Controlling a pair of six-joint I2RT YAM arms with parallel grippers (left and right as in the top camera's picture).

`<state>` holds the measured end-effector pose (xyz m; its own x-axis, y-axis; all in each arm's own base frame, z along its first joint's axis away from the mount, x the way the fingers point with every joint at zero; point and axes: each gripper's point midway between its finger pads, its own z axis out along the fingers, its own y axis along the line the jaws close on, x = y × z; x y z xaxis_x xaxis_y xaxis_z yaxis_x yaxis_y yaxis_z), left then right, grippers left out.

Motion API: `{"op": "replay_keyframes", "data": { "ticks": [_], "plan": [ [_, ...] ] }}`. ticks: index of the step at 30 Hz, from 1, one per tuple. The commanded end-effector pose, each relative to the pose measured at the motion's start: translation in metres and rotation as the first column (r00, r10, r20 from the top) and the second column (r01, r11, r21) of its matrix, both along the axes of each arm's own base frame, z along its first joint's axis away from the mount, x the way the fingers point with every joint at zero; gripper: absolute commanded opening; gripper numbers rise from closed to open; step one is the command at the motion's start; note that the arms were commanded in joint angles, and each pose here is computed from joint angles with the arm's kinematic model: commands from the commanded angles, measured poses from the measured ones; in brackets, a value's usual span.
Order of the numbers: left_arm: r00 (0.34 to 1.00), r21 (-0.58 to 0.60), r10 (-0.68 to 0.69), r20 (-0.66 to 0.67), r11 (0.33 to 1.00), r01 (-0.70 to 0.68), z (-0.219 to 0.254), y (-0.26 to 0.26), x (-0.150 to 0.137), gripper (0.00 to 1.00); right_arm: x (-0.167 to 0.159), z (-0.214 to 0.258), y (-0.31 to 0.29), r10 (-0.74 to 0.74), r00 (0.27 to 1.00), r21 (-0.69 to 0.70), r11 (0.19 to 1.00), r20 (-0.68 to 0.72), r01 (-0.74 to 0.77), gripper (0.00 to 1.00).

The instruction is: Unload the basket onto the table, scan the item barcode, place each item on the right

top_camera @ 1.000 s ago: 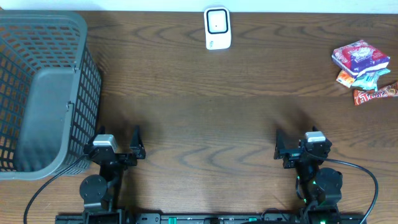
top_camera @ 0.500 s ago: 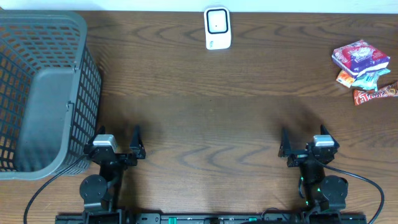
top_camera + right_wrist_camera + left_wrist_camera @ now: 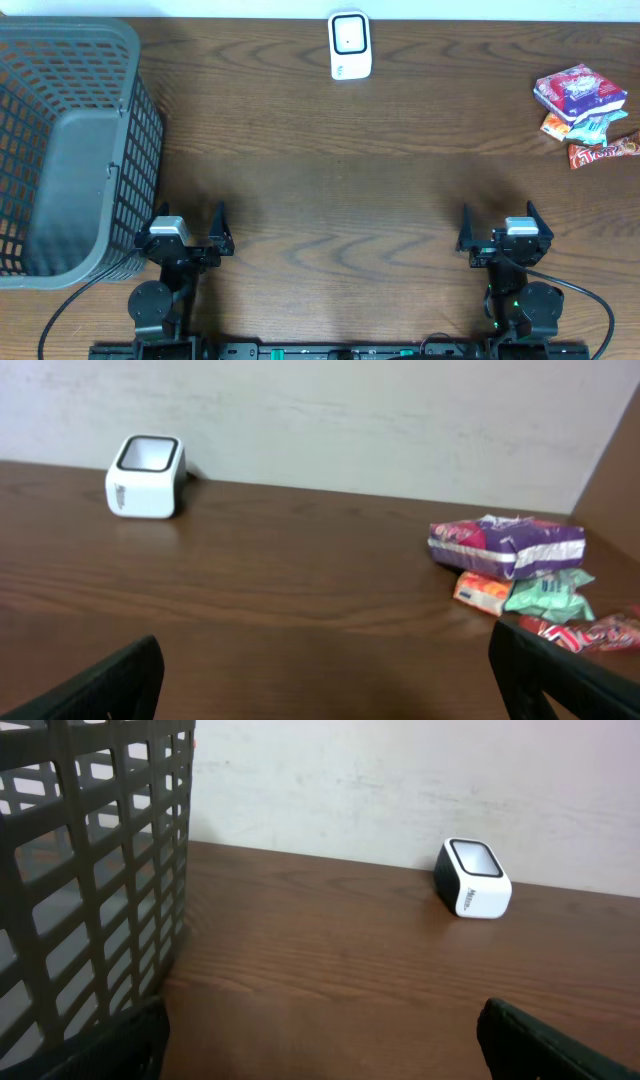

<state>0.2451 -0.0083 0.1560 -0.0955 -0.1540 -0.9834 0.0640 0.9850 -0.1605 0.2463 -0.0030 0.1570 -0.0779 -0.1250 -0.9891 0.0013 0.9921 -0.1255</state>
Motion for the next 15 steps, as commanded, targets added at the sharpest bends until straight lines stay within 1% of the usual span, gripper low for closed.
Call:
{"op": "replay_keyframes", "data": {
  "ticks": [1,5,10,15],
  "plan": [
    [0.998,-0.015,-0.017,-0.052,1.0,0.016,-0.0148,-0.0034,-0.0014,0.98,-0.0004,-0.0011,-0.0042,-0.017,1.0,-0.055,0.998,-0.001,0.017,0.99],
    [0.998,-0.015,-0.016,-0.052,1.0,0.016,-0.0148,-0.0033,-0.0014,0.97,-0.0004,-0.0012,-0.0042,-0.02,1.0,-0.006,1.0,-0.001,0.02,0.99],
    [0.998,-0.015,-0.016,-0.052,1.0,0.016,-0.0148,-0.0033,-0.0014,0.98,-0.0004,-0.0012,-0.0042,-0.028,1.0,0.093,0.995,0.0,0.028,0.99],
    [0.998,-0.015,-0.017,-0.052,1.0,0.016,-0.0148,-0.0034,-0.0014,0.98,-0.0003,-0.0014,-0.0036,-0.025,1.0,0.103,0.994,-0.001,0.025,0.99]
  ]
}}
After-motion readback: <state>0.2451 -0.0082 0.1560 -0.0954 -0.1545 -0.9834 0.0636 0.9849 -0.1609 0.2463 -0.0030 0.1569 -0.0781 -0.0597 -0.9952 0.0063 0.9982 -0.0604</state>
